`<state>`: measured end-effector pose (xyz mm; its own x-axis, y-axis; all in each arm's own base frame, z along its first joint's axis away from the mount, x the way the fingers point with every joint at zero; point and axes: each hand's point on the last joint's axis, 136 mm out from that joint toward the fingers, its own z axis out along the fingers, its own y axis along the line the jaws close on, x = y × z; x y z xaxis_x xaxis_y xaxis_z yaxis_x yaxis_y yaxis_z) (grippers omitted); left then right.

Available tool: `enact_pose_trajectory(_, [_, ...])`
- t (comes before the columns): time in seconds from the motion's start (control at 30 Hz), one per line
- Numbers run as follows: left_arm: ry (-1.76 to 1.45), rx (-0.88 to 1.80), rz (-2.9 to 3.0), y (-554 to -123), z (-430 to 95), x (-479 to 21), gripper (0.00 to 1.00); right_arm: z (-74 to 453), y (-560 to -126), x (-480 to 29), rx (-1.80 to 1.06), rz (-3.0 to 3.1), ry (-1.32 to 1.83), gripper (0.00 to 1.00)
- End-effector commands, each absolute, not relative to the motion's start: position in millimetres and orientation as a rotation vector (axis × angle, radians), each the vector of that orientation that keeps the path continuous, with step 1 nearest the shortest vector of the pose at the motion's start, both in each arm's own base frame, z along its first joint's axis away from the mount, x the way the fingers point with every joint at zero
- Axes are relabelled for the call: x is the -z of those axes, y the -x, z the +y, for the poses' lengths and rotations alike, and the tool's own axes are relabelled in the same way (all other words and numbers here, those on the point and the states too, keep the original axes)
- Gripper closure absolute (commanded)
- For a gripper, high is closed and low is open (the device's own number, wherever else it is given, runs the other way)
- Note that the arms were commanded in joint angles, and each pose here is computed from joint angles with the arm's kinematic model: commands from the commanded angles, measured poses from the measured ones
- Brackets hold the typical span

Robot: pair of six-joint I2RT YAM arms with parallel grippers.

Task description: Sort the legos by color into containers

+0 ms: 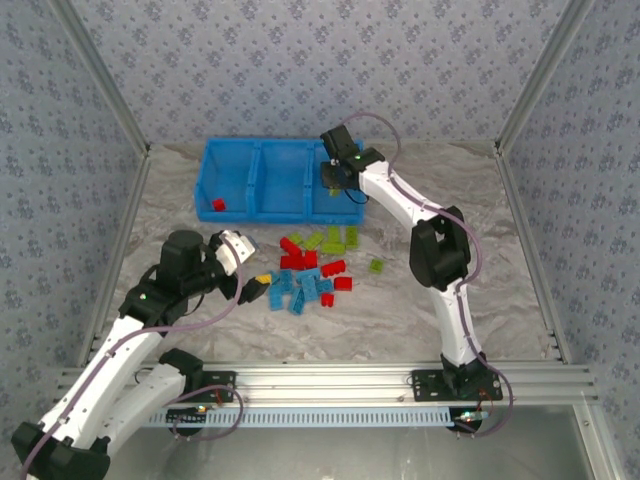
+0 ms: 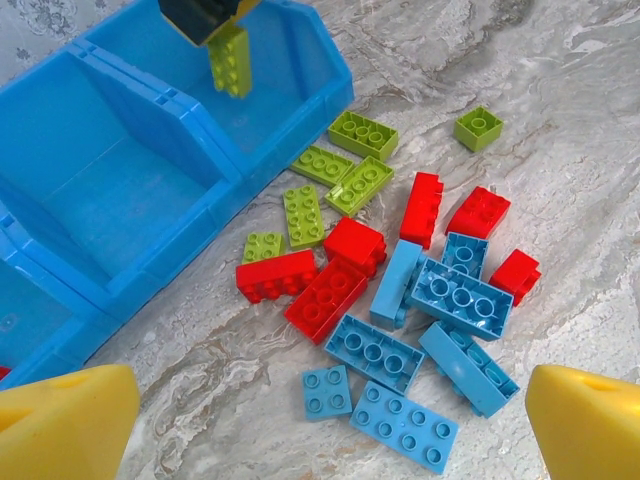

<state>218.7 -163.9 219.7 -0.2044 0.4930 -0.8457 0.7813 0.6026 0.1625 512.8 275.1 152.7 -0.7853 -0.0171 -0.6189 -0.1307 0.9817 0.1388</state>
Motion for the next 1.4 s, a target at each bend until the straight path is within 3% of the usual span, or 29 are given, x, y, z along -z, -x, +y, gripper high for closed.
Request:
enact_pose_trajectory(0.0, [-1.030,0.357,1.841,-222.3,-164.7,-222.1,0.01,280.0,-499.1,-200.0,-0.299,2.422,0.137,0.61])
enact_pose_trajectory(0.2, [-0.928,0.406,1.899,-230.3,-166.4,-224.1,0.01,270.0,-465.7,-247.0,-0.337,2.360,0.168,0.52])
enact_pose_trajectory(0.37, [-0.496,0.446,2.105,-255.9,-151.0,-243.7,0.02,261.7,-401.1,-271.7,-0.380,2.356,0.267,0.48])
enact_pose_trajectory(0.5, [0.013,0.532,2.343,-256.9,-142.0,-231.3,0.14,244.1,-335.5,-263.8,-0.330,2.415,0.337,0.36])
enact_pose_trajectory(0.63, [0.186,0.674,2.451,-236.9,-179.5,-214.6,0.19,209.6,-281.6,-244.1,-0.238,2.526,0.308,0.30])
enact_pose_trajectory(0.73, [0.259,0.633,2.552,-221.2,-202.6,-193.9,0.20,181.2,-255.6,-235.3,-0.167,2.567,0.234,0.26])
enact_pose_trajectory(1.03, [0.253,0.523,2.734,-220.3,-258.9,-125.2,0.25,151.1,-241.2,-232.2,-0.216,2.505,0.020,0.16])
enact_pose_trajectory(1.37, [0.237,0.462,2.791,-238.6,-288.2,-76.8,0.31,147.7,-242.1,-227.6,-0.176,2.526,0.016,0.14])
